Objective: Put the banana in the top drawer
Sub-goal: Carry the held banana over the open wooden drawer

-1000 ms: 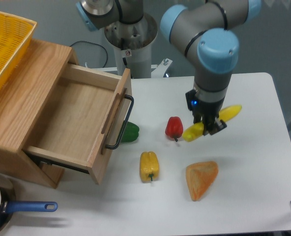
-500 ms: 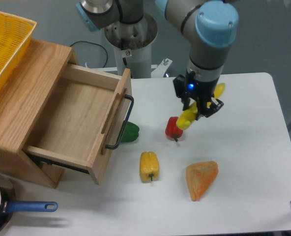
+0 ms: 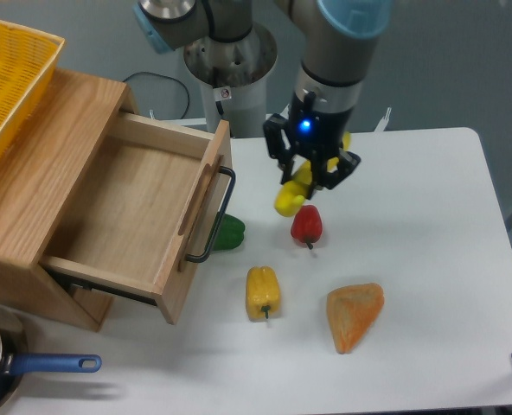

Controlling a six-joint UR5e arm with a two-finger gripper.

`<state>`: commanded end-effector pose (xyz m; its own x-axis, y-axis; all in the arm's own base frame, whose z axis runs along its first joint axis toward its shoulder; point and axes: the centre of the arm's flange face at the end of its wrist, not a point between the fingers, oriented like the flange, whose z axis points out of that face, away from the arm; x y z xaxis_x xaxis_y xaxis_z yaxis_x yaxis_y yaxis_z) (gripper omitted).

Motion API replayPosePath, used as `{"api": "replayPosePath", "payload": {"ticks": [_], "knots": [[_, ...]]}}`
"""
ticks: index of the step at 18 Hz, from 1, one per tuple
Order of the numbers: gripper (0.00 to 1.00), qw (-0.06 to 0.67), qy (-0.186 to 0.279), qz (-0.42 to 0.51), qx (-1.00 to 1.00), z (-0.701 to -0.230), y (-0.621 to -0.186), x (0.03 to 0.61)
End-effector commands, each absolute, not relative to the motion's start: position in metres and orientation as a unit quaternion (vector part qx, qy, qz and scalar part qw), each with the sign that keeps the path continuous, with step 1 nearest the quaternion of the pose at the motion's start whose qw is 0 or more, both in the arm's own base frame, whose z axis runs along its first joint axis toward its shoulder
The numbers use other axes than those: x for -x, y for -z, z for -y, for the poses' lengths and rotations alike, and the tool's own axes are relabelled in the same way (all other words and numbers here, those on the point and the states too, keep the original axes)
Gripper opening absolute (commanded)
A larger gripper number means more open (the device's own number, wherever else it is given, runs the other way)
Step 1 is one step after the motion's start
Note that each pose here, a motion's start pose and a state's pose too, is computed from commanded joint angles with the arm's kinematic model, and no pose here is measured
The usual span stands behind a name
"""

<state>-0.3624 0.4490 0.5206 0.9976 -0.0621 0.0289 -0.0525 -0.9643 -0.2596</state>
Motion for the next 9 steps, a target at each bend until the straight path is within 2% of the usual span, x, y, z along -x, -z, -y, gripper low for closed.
{"api": "replayPosePath", "payload": {"ticks": [9], "knots": [[0.28,0.132,0.032,-0.011,0.991,-0.485,-0.527,0.304]]}}
